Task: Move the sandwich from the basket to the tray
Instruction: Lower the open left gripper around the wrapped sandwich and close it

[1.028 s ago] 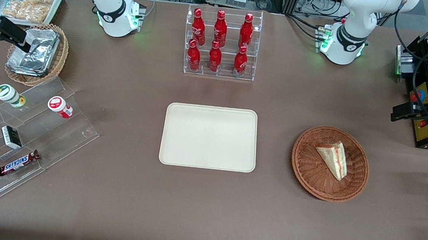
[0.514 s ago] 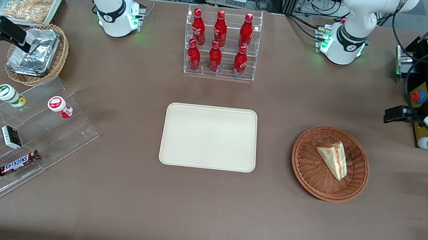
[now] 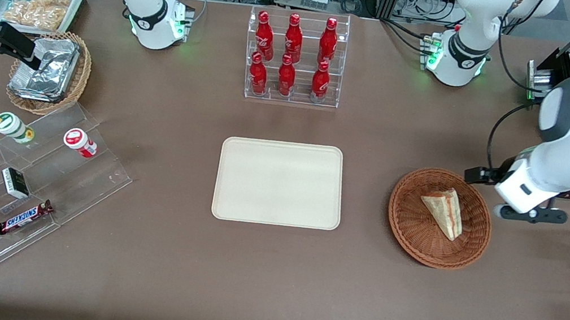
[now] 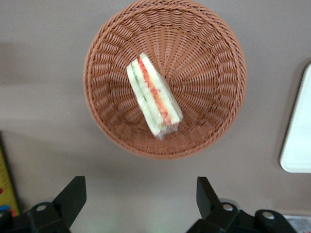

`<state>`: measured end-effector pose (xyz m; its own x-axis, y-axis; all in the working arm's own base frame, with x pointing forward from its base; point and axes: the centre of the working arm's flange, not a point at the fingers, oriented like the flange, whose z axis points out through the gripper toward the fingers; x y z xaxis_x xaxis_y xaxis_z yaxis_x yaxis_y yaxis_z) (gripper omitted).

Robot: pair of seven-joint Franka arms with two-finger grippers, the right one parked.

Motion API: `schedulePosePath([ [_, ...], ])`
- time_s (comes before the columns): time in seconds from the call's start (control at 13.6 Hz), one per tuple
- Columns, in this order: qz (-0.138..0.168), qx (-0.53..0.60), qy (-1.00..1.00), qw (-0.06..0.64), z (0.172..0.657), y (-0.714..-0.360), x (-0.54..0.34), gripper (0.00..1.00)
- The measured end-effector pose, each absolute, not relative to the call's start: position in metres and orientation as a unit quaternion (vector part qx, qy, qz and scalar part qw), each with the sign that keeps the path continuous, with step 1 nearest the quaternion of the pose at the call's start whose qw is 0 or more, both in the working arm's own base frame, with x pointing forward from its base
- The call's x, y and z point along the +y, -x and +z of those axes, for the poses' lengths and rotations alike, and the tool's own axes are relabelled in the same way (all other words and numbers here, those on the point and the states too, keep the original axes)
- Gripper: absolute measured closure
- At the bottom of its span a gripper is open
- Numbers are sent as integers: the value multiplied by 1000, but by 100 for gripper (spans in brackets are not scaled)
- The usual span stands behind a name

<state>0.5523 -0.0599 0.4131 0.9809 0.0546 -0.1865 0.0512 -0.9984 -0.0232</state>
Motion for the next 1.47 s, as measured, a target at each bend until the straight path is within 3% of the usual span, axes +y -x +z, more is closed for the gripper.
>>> schedulePosePath([
  [0.44, 36, -41, 999, 1, 332, -529, -59, 0],
  [0.81, 14, -234, 972, -2, 310, -527, -71, 0],
  [1.47, 14, -347, 938, -8, 269, -529, -75, 0],
])
